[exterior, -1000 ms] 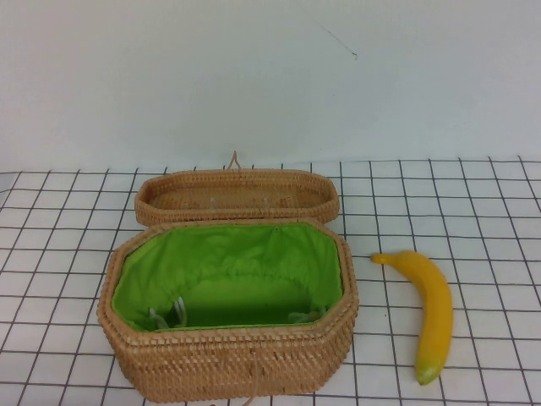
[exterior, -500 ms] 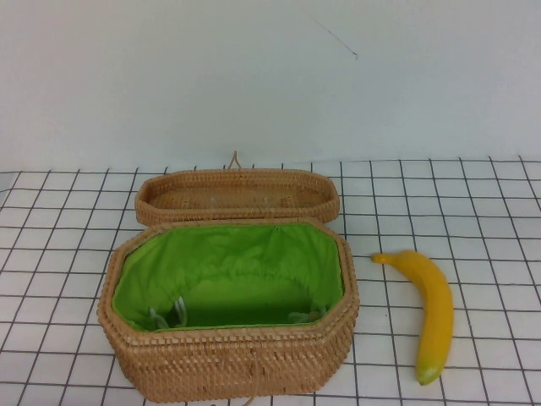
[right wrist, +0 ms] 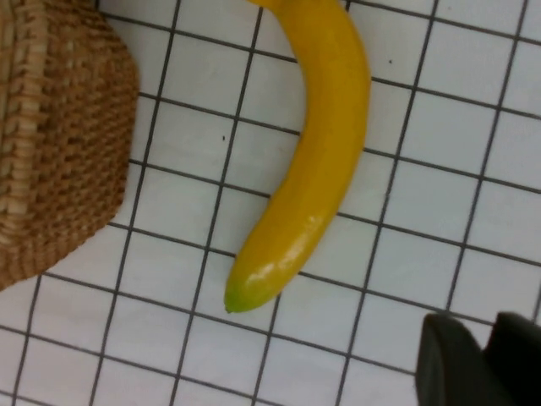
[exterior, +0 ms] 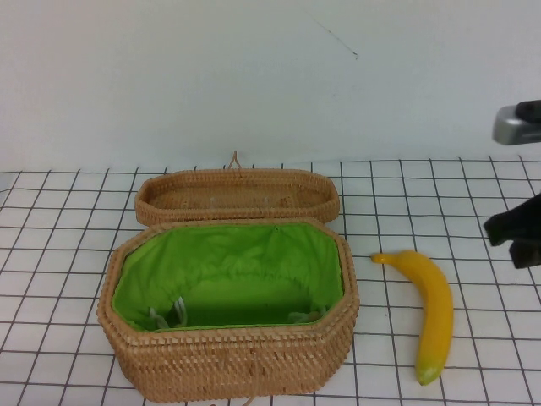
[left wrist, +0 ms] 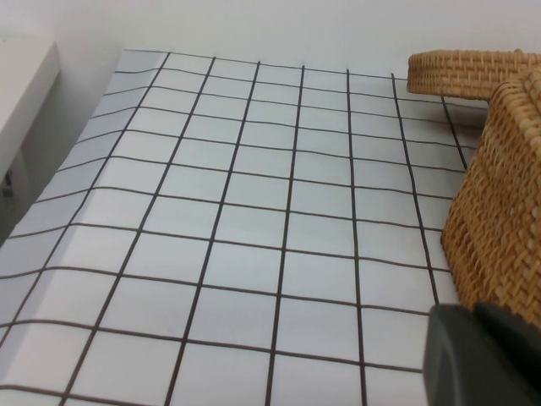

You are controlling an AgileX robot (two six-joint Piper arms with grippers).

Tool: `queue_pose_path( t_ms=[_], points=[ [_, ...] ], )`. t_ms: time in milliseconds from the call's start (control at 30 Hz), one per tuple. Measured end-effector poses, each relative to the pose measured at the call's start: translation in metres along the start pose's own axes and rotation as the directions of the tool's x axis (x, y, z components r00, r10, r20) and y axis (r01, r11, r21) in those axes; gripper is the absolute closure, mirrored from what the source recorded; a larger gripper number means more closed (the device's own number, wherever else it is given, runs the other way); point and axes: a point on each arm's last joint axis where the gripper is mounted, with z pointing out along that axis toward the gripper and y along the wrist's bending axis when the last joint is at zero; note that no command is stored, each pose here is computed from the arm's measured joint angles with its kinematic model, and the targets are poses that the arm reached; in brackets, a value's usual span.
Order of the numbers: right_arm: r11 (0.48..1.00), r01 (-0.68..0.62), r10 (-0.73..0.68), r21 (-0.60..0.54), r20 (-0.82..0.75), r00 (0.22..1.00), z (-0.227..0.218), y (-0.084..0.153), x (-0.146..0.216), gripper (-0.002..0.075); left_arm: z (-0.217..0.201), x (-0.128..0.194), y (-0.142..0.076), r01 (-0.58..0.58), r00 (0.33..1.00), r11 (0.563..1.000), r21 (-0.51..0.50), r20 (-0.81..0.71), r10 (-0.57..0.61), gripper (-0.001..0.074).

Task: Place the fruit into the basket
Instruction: Pick up the banana on the table

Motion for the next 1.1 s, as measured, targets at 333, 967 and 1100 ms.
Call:
queue_pose_path(
  t_ms=[333,967,1100],
  points=[
    [1.0,-0.013,0.015,0.012,-0.109,0.994,0.084,0.01,-0.018,0.0344,0.0,0.0,0.0,0.0,1.0,1.0,0.0,0.0,0.0,0.0734],
    [0.997,-0.074,0.071,-0.021,-0.13,0.989,0.18,0.016,-0.021,0.0253,0.0,0.0,0.0,0.0,1.0,1.0,0.0,0.0,0.0,0.0734],
    [0.997,-0.075,0.071,-0.017,-0.143,0.987,0.188,0.015,-0.019,0.0336,0.0,0.0,0.0,0.0,1.0,1.0,0.0,0.0,0.0,0.0734]
  ],
)
